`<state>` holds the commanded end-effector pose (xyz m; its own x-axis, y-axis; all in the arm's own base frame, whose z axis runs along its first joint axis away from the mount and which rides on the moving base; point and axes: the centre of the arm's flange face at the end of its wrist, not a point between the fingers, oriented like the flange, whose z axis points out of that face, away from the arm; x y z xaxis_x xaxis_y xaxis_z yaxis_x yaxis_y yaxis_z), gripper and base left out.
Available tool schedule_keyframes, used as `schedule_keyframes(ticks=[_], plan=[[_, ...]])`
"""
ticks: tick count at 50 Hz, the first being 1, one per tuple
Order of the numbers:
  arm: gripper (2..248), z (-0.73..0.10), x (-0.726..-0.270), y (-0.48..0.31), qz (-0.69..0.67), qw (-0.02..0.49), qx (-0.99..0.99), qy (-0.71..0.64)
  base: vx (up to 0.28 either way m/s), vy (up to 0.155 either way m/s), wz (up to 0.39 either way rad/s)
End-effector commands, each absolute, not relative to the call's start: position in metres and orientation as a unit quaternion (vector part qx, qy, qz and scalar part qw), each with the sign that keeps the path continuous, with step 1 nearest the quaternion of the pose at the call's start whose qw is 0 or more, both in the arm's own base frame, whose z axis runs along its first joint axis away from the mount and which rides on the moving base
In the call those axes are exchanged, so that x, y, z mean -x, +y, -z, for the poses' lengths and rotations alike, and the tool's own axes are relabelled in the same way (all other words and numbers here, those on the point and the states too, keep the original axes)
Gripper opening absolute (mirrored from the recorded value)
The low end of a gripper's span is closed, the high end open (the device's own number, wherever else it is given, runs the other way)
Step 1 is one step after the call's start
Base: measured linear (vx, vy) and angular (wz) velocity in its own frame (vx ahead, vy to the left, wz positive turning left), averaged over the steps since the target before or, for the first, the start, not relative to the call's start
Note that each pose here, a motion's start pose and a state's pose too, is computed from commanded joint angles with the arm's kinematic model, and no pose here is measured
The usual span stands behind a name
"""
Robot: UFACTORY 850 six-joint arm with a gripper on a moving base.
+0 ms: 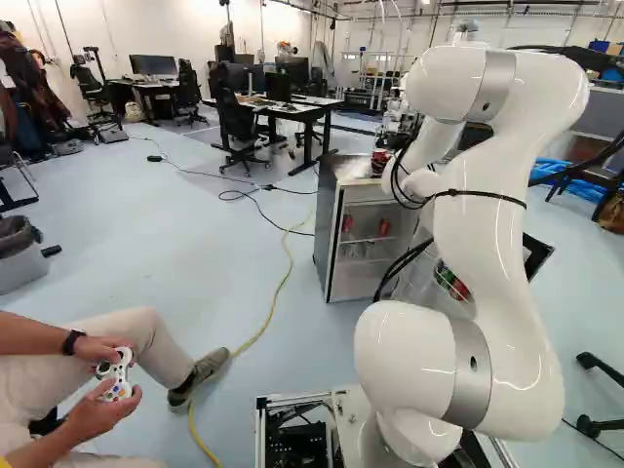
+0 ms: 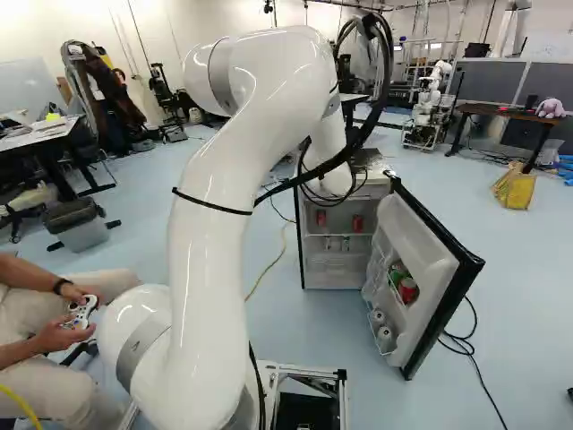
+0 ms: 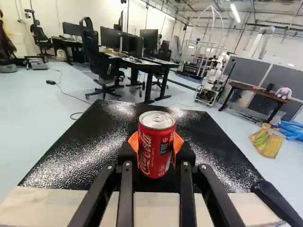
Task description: Grab a drink from the fridge
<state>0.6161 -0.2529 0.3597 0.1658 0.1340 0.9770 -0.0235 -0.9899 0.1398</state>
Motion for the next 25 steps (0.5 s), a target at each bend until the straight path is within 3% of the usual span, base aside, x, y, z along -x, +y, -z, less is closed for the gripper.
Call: schedule_keyframes(ticks=[25], plan=[[90, -0.346, -0.617, -0.253, -0.638, 0.055, -0.767, 0.031, 0.0, 0.0, 0.0]])
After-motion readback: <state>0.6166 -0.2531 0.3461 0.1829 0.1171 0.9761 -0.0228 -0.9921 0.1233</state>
